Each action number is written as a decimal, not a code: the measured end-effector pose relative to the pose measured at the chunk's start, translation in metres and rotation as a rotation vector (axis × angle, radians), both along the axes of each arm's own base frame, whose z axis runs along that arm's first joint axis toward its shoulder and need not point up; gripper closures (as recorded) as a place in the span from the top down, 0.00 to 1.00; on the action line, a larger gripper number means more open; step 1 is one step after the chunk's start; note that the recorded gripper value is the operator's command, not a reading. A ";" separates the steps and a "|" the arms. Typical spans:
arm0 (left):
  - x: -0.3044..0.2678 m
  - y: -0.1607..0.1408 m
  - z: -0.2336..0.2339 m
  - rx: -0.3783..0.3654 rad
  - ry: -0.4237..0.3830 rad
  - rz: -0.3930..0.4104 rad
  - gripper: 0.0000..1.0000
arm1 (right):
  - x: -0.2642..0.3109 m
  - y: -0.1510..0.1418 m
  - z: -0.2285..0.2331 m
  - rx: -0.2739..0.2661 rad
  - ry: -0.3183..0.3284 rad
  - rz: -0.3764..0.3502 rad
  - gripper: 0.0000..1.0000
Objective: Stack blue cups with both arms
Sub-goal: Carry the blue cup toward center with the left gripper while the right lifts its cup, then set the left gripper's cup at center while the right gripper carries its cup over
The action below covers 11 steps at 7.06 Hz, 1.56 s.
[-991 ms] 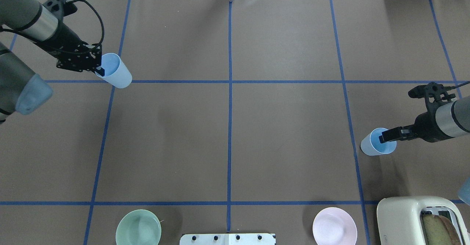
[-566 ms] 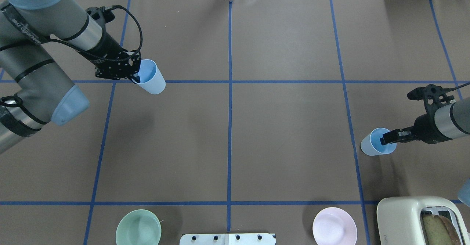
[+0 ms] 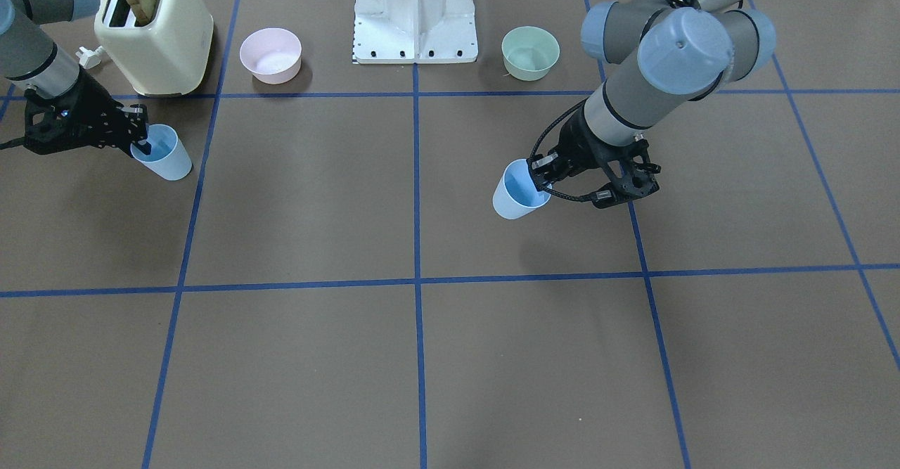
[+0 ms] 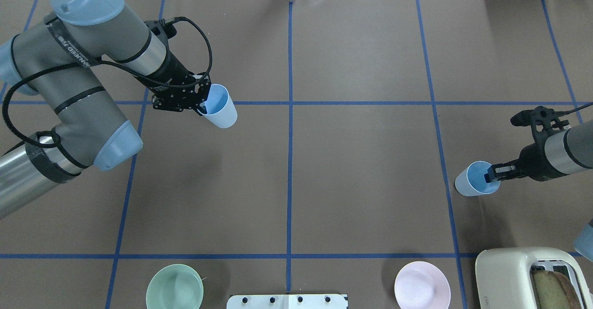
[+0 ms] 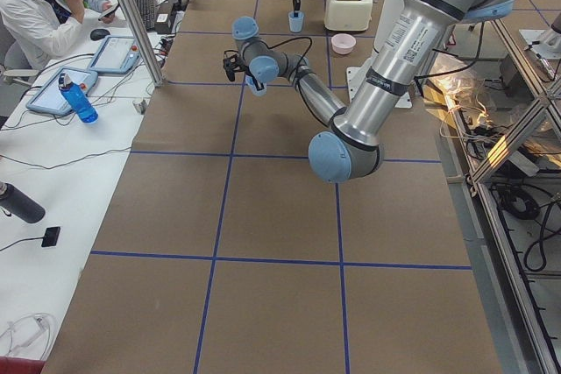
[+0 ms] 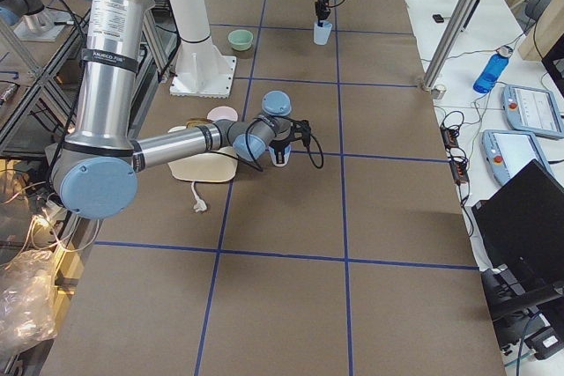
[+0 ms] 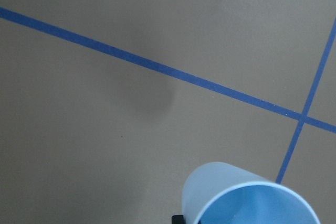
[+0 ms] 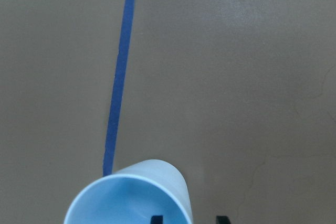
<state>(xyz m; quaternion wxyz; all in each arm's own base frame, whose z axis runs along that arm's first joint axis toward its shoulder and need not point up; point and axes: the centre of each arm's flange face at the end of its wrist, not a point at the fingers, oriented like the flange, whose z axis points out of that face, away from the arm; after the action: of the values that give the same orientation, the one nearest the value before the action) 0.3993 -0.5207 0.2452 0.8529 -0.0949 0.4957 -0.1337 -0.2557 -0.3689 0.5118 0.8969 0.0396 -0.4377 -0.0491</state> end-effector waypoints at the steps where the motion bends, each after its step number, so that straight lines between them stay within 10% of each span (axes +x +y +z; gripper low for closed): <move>1: 0.005 0.001 -0.006 -0.001 -0.012 -0.007 0.00 | 0.000 0.000 0.000 -0.001 -0.001 0.000 0.00; 5: 0.028 0.013 -0.027 0.028 -0.053 -0.021 0.00 | 0.007 -0.018 -0.013 -0.011 -0.002 0.032 0.00; 11: 0.108 0.039 -0.071 0.061 -0.095 -0.006 0.00 | -0.027 -0.107 -0.153 -0.059 0.007 0.079 0.00</move>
<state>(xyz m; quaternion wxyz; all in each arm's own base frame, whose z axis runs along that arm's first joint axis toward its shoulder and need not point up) 0.5076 -0.4818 0.1743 0.8776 -0.0607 0.4587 -0.1254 -0.2831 -0.4762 0.3584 0.9004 0.0301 -0.4340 -0.0008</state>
